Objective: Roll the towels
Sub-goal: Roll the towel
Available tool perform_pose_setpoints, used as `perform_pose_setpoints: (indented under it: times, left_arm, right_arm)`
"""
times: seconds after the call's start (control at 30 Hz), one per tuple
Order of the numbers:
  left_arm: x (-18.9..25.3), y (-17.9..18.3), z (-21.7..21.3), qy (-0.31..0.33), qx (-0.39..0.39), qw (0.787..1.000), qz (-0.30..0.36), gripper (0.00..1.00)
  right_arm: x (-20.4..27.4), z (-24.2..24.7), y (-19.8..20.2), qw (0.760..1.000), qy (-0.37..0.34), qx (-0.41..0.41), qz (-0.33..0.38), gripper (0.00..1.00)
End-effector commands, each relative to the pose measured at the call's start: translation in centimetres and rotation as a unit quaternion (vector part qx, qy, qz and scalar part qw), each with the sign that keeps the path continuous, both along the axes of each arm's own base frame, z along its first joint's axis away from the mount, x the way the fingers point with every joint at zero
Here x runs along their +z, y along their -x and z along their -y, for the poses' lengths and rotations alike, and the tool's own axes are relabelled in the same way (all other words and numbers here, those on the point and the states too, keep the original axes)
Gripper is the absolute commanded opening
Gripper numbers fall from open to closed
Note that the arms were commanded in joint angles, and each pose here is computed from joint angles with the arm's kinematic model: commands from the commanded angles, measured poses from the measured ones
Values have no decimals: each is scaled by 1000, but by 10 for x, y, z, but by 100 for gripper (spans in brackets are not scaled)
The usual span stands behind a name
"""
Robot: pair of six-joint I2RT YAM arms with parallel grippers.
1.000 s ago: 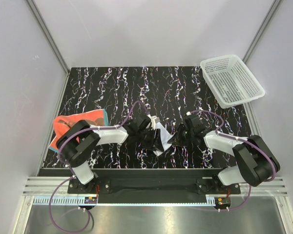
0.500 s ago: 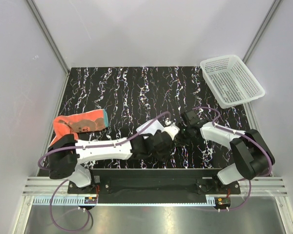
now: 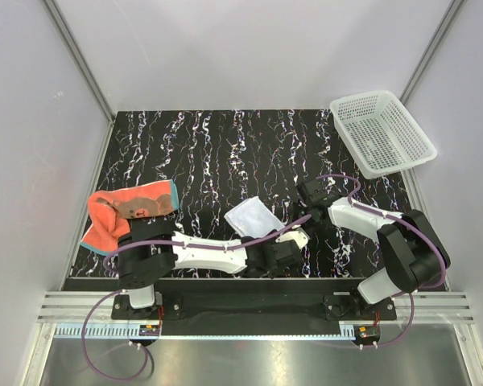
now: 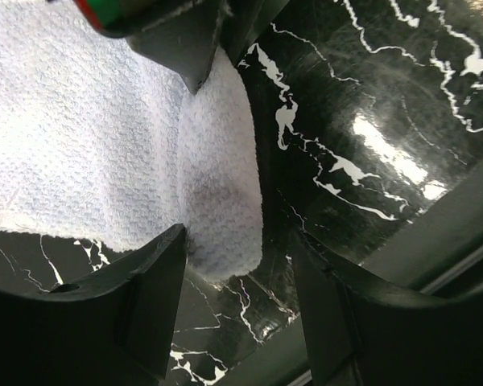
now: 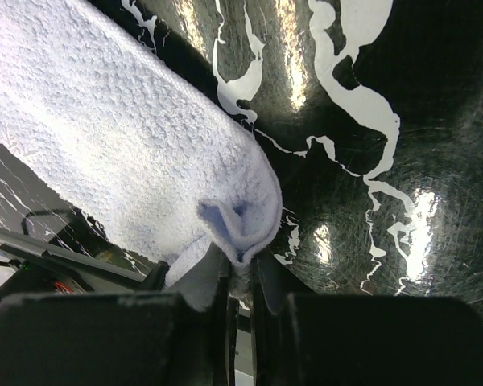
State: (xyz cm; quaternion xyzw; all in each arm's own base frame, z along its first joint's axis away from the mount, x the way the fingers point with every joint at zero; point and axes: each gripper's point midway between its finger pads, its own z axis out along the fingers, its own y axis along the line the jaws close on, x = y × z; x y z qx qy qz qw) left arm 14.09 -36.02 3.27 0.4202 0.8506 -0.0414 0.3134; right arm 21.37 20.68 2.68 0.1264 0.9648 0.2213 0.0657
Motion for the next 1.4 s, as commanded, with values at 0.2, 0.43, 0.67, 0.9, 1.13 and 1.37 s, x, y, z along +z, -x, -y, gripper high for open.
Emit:
perform_pose_setpoints:
  times: [0.2,0.43,0.67,0.9,1.13,1.37]
  left_arm:
    - [3,-9,25,28,-4,999,21,57]
    - [21,-25,11,15,41,996,76,55]
    - [54,-22,21,-21,12,987,157,51]
    - [47,2,38,-10,-22,991,130,51]
    - [17,-4,26,-46,-4,991,124,52]
    - [-3,-18,6,-66,24,992,109,52]
  right_arm:
    - [8,-7,-2,1000,-10,14,6,4]
    - [7,-9,-1,1000,-14,20,-1,4]
    - [6,-10,0,1000,-15,21,-3,4]
    - [6,-8,0,1000,-12,21,-4,4]
    - [3,-8,2,1000,-10,24,-8,4]
    - [0,-7,3,1000,-8,26,-11,4]
